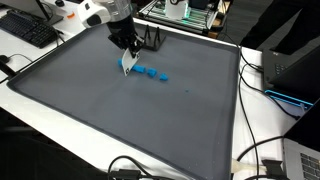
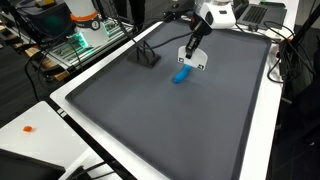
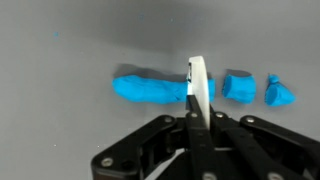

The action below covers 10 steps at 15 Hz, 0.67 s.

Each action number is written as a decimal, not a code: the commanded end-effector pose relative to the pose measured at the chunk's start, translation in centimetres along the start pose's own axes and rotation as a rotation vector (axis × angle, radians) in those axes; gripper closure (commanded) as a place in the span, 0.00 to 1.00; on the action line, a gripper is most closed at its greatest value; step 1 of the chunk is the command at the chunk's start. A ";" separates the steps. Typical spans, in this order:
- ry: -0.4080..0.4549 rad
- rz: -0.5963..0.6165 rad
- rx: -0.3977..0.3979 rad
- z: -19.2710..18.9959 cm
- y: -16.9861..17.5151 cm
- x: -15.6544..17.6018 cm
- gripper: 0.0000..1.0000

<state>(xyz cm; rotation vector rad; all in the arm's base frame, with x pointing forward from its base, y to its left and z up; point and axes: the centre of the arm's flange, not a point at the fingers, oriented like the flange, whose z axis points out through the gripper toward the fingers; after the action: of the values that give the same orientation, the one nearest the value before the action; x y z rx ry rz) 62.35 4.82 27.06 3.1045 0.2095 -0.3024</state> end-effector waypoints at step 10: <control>-0.041 -0.027 0.009 4.1 -0.7 -1.0 0.99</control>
<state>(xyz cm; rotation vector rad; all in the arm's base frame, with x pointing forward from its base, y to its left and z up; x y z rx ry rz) 61.56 5.15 24.87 3.0998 0.2267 -0.3585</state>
